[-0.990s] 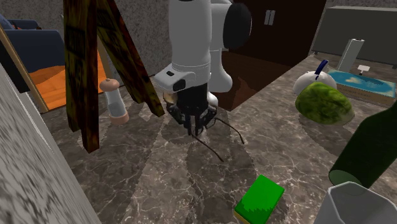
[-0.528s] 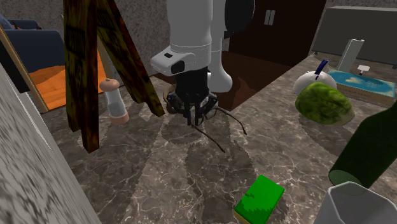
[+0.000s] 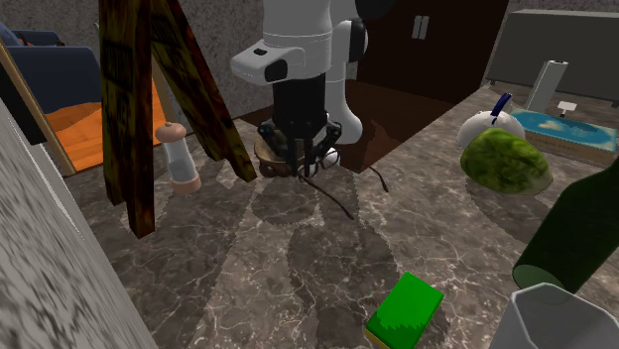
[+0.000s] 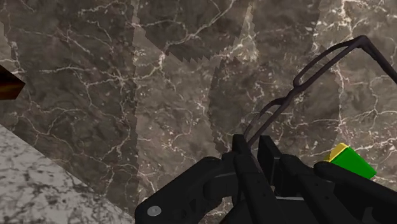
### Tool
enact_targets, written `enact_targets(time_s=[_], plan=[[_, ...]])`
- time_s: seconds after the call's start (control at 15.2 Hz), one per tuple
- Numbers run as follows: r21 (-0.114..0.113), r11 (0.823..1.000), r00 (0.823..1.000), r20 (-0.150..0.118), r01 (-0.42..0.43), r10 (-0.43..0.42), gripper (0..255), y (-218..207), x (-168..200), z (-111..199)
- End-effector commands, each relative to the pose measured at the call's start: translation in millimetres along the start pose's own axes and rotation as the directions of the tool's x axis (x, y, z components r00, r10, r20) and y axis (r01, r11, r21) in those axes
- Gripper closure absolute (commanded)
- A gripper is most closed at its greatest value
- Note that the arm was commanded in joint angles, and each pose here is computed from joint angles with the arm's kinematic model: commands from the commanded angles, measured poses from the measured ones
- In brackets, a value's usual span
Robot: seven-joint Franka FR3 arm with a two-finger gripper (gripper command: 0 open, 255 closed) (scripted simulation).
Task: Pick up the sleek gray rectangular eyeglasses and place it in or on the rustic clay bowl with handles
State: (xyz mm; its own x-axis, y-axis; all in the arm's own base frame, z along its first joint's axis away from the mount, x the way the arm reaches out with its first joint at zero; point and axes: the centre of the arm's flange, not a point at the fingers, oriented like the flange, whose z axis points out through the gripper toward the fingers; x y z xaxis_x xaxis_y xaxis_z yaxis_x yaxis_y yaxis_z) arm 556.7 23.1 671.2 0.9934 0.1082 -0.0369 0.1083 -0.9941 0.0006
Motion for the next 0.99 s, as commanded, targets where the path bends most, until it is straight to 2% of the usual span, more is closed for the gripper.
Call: enact_targets(time_s=[0.0, 0.92], plan=[[0.000, 1.000, 1.000, 0.000, 0.000, 0.000, 255, 0, -1, -6], [0.000, 1.000, 1.000, 0.000, 0.000, 0.000, 255, 90, -162, -12]])
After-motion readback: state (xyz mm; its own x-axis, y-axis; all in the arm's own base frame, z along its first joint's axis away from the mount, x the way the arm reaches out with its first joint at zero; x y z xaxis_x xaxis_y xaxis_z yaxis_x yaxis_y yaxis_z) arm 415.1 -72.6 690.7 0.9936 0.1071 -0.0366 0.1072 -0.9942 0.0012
